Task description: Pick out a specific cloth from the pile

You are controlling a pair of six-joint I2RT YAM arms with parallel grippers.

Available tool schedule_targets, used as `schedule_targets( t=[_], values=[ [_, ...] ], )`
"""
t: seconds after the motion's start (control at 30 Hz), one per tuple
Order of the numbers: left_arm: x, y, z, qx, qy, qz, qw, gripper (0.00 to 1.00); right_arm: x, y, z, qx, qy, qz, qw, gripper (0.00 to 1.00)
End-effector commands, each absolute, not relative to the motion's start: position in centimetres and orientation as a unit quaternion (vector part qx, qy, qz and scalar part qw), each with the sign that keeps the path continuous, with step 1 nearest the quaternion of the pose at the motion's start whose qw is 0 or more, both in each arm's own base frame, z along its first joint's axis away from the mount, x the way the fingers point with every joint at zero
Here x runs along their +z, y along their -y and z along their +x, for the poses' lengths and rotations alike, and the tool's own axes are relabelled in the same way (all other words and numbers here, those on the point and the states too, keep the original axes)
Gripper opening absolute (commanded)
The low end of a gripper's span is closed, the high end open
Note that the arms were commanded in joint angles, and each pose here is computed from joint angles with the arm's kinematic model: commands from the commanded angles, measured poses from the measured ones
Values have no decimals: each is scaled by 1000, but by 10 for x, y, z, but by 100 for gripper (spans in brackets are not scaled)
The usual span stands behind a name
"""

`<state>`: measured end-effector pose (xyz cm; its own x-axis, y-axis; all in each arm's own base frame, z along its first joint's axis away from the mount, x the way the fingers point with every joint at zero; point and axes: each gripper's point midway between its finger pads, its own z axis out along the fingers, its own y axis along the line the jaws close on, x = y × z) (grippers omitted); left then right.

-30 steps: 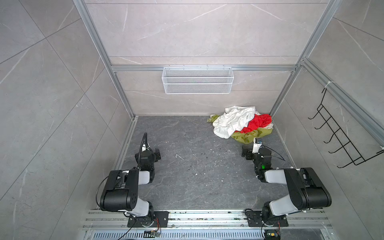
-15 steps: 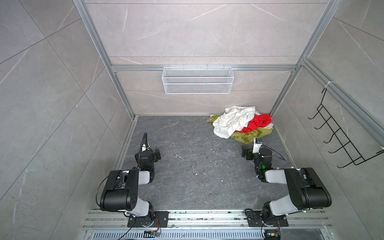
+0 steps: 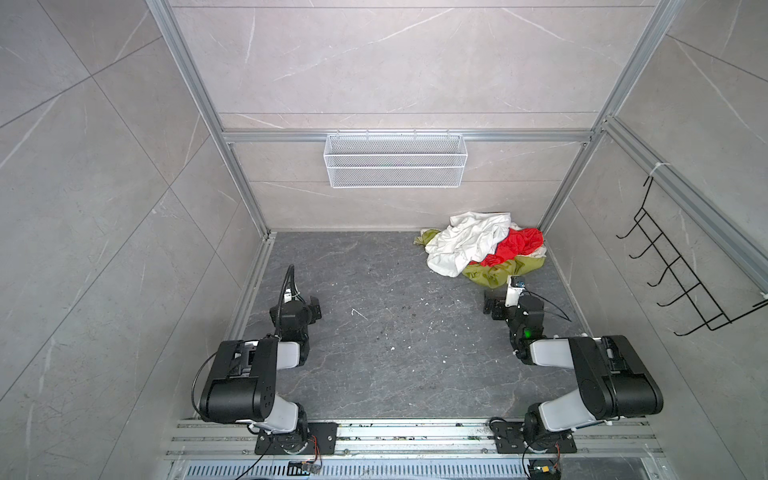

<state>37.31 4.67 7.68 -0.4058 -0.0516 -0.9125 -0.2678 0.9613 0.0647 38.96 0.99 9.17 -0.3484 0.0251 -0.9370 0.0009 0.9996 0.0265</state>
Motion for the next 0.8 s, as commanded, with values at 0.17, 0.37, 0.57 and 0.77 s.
schedule_targets(
  t=[0.17,0.37,0.57,0.77],
  values=[
    [90,-48,379,97,-817,-100,560,100,95,-7,390,6,-817,13,577,100],
    [99,-40,374,106,-808,-83,573,100,125,5,383,-34,-824,55,562,100],
    [101,-35,371,112,-803,-77,580,100,165,10,379,-29,-818,96,566,100],
    [140,-18,364,118,-802,-45,584,100,195,1,391,-3,-811,98,577,100]
  ],
)
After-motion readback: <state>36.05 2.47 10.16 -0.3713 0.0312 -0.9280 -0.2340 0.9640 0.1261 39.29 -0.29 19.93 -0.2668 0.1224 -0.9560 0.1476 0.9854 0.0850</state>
